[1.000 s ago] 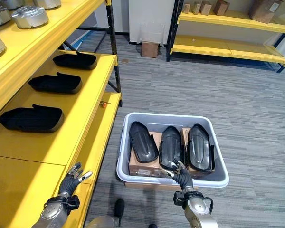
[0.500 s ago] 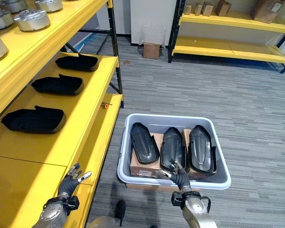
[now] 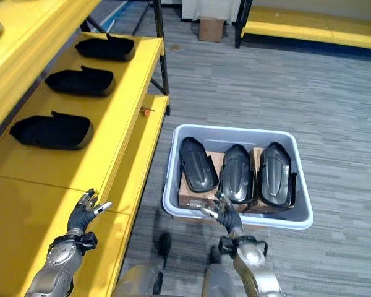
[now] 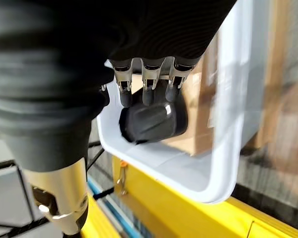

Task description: Move parts from the plastic box to the shelf.

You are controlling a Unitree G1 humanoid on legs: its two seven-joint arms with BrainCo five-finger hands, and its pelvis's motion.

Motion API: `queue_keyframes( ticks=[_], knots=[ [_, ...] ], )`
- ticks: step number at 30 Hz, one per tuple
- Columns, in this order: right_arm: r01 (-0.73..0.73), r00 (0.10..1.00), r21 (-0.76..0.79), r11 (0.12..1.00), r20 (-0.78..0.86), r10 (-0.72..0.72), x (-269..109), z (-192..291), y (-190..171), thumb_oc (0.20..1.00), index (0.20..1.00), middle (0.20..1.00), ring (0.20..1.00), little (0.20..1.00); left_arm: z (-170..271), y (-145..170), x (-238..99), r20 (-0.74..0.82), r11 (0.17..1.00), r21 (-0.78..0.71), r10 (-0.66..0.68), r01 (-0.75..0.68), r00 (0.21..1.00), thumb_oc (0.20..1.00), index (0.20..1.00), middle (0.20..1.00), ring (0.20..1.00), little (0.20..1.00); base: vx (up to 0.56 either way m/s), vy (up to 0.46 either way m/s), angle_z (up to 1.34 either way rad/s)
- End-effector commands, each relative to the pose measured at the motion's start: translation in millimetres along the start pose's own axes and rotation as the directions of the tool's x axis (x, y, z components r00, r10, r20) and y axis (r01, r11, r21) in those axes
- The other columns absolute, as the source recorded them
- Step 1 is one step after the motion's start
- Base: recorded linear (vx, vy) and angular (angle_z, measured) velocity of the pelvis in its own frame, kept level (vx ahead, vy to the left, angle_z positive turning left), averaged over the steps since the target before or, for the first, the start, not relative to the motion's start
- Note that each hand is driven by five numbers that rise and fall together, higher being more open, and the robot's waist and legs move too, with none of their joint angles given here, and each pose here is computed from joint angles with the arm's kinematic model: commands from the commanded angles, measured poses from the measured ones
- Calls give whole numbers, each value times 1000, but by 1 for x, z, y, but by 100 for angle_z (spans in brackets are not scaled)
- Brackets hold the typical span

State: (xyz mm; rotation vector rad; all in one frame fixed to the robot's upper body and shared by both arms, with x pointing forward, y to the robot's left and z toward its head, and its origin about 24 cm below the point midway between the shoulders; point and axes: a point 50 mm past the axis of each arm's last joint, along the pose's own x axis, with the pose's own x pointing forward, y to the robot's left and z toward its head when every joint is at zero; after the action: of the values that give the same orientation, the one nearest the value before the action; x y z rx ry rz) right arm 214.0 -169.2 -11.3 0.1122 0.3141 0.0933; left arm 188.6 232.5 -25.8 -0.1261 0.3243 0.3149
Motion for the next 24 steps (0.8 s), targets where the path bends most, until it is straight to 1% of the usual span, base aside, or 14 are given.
queue_keyframes(
  ticks=[1, 3, 7, 9, 16, 21, 24],
  knots=[
    [20, 996, -34, 999, 91, -17, -5, 17, -11, 1000, 1000, 1000, 1000, 1000, 6, -1, -4, 29, 1000, 14, -25, 25, 999, 1000, 1000, 1000, 1000, 1000, 31, -346, 100],
    [35, 993, -40, 999, 112, -30, -9, 23, -17, 1000, 1000, 1000, 1000, 1000, 3, -2, -5, 10, 999, -2, -32, 32, 999, 1000, 1000, 1000, 1000, 1000, 5, -295, 72],
    [100, 986, -54, 994, 139, -92, -8, 30, -29, 1000, 1000, 1000, 1000, 1000, 6, -9, -3, 21, 997, 10, -71, 71, 997, 1000, 1000, 1000, 1000, 1000, -40, -184, -6],
    [104, 984, -8, 995, 144, -101, -6, 30, -29, 1000, 1000, 1000, 1000, 1000, 6, -9, -3, 22, 997, 9, -73, 72, 997, 1000, 1000, 1000, 1000, 1000, -10, -36, -22],
    [123, 975, -22, 992, 189, -117, -3, 41, -30, 1000, 1000, 1000, 1000, 1000, 9, -10, -4, 41, 998, -5, -67, 67, 997, 1000, 1000, 1000, 1000, 1000, -18, 13, -19],
    [140, 939, -32, 990, 321, -122, 0, 70, -30, 1000, 1000, 1000, 1000, 1000, 24, -10, -4, 119, 998, -45, -43, 48, 992, 1000, 1000, 1000, 1000, 1000, -42, 42, -10],
    [181, 870, -56, 982, 474, -133, 5, 110, -29, 1000, 1000, 1000, 1000, 1000, 47, -11, -1, 224, 997, -72, -19, 36, 974, 1000, 1000, 1000, 1000, 1000, -97, 38, -10]
  ],
)
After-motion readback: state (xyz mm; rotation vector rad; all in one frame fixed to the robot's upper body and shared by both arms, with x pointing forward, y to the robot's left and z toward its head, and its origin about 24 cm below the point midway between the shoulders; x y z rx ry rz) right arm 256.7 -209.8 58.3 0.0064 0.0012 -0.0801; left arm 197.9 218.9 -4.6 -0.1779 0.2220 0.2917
